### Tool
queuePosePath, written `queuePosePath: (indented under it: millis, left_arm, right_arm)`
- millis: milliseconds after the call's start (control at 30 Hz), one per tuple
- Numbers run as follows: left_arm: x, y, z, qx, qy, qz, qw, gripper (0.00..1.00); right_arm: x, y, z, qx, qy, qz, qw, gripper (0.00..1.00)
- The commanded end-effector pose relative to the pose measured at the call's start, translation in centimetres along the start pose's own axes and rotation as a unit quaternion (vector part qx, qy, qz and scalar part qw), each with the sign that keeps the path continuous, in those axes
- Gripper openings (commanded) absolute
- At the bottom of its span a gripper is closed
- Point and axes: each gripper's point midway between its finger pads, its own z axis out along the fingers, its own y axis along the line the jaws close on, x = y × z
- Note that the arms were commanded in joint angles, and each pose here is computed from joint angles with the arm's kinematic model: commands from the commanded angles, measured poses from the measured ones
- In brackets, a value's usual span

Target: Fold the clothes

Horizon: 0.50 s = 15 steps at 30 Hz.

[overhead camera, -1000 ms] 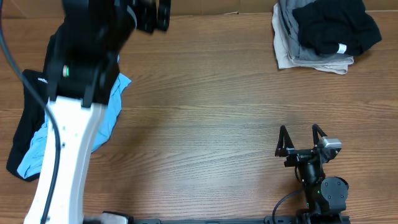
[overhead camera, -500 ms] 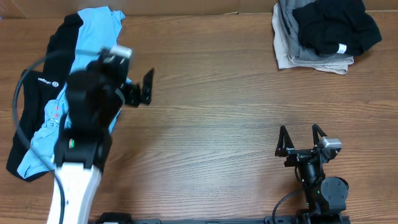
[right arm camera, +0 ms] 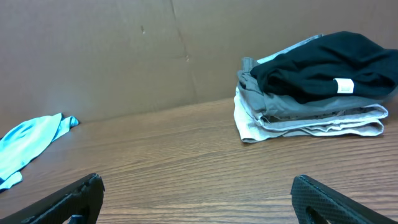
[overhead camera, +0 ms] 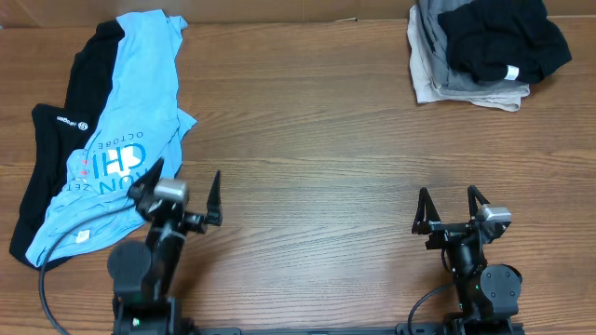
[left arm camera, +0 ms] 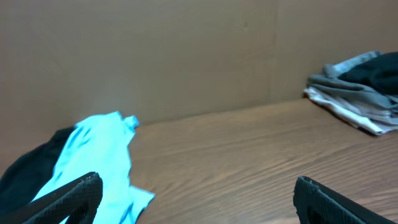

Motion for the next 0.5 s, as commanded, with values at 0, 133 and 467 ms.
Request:
queuePosePath:
  millis: [0,133,467]
  left_arm:
    - [0.5,0.0,-1.1,-0.004,-0.025,-0.014,1.000,1.00]
    - [1.6,-0.3,-1.8,-0.005,-0.038,-0.010,0.999,1.00]
    - [3.4,0.2,-2.5,-0.027,-0.033,-0.012,0.999,1.00]
  right_arm:
    - [0.2,0.1,0.0,-0.004,-0.002,-0.003,1.000,1.00]
    - [0.2,0.1,0.0,-0.004,-0.002,-0.003,1.000,1.00]
    - [0.2,0.1,0.0,-0.004,-0.002,-0.003,1.000,1.00]
